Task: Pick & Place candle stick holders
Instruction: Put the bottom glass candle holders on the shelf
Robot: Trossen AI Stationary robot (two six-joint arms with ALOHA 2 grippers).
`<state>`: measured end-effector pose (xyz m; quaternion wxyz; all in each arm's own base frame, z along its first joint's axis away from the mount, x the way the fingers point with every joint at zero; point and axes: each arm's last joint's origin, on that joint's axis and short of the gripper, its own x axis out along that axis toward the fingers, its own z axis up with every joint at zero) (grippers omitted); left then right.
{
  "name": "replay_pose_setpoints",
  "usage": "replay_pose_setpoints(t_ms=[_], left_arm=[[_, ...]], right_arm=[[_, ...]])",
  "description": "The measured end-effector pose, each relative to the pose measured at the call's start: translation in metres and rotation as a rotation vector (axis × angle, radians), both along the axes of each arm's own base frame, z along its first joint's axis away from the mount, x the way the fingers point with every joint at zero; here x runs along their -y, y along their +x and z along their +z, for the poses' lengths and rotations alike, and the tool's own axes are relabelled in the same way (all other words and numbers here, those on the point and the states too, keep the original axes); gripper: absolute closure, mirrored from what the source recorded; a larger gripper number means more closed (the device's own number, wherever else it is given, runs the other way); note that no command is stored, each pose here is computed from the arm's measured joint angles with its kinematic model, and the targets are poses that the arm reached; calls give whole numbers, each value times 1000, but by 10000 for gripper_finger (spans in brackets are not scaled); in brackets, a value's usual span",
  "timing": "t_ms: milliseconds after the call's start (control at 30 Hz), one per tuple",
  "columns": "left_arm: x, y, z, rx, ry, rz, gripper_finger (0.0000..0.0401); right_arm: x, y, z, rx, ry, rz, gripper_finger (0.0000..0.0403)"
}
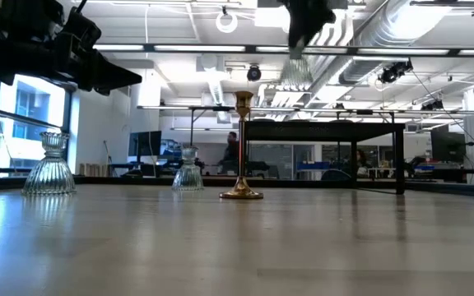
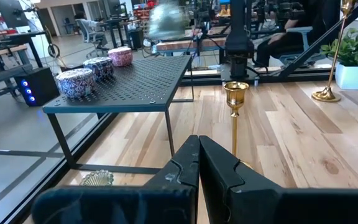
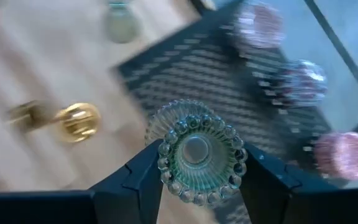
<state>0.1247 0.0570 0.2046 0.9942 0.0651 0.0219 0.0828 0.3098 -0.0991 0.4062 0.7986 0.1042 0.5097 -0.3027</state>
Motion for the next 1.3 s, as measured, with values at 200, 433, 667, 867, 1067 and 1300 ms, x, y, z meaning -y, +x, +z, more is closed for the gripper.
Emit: replay_pose_setpoints(t_ms=[200, 433, 667, 867, 1067, 1300], left_arm=[[0, 0, 0, 0, 0, 0, 400], [0, 0, 0, 0, 0, 0, 400], [0, 0, 0, 1, -3, 0, 400], [0, 0, 0, 0, -3, 0, 400], [0, 0, 0, 1, -3, 0, 400], [0, 0, 0, 1, -4, 0, 400]], right_arm=[[61, -13, -27, -22, 68, -70, 237], [80, -13, -58, -43, 97, -74, 237], [95, -15, -72, -34, 73, -93, 237], [100, -17, -72, -30, 47, -105, 237], [104, -19, -72, -24, 43, -118, 237], [104, -19, -72, -29, 39, -121, 237]])
